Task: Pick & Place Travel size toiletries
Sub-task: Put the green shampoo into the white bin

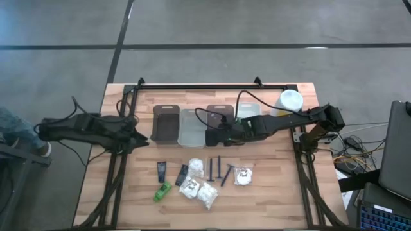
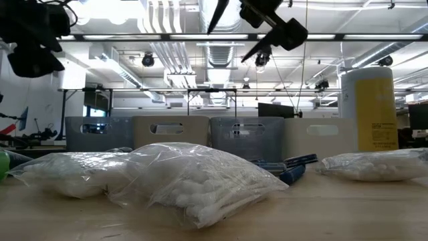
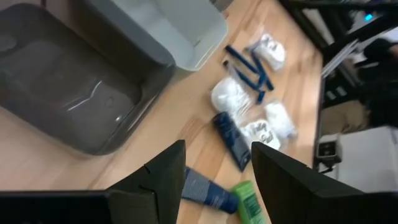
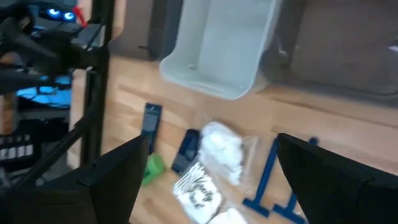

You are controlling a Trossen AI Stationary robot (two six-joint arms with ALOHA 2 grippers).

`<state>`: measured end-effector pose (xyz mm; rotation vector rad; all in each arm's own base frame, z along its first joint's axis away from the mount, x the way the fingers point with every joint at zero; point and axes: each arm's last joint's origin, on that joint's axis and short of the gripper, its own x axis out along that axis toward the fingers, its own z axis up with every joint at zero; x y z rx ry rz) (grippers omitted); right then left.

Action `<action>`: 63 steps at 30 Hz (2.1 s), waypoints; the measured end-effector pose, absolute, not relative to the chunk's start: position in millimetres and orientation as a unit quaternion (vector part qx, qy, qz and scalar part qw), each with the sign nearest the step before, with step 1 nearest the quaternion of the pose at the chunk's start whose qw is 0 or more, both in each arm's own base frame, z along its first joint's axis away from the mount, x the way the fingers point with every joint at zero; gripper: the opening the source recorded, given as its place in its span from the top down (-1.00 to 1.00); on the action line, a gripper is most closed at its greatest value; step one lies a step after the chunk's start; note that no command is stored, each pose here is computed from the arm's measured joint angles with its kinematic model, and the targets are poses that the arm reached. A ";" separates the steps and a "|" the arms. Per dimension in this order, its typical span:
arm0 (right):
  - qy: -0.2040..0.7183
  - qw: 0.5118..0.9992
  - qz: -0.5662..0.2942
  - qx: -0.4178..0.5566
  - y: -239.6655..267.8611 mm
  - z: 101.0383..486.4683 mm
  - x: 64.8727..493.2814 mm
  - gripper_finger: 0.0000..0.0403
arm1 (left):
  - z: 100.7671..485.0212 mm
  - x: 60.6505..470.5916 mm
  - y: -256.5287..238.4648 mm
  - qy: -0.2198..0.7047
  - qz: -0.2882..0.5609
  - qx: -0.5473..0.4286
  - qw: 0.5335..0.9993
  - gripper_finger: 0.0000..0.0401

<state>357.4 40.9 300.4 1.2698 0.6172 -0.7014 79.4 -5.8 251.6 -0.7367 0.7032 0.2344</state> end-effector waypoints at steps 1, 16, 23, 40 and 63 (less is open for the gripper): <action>0.276 0.705 -0.312 0.574 43.1 300.8 357.7 -0.69 | 252.5 80.7 -6.0 0.340 0.113 -0.350 0.865 0.06; 0.250 0.688 -0.310 0.607 90.8 298.6 352.4 -0.72 | 253.8 83.8 -11.7 0.378 0.045 -0.374 0.846 0.06; 0.243 0.675 -0.291 0.633 117.5 276.8 370.8 -0.79 | 254.8 83.6 -15.6 0.380 0.028 -0.378 0.844 0.06; 0.243 0.667 -0.253 0.657 179.4 238.2 450.1 -0.66 | 237.2 89.8 -45.2 0.421 -0.061 -0.388 0.817 0.06; 0.434 0.715 -0.289 0.466 172.9 251.4 434.8 -0.80 | 172.2 89.0 -88.9 0.450 -0.012 -0.511 0.732 0.06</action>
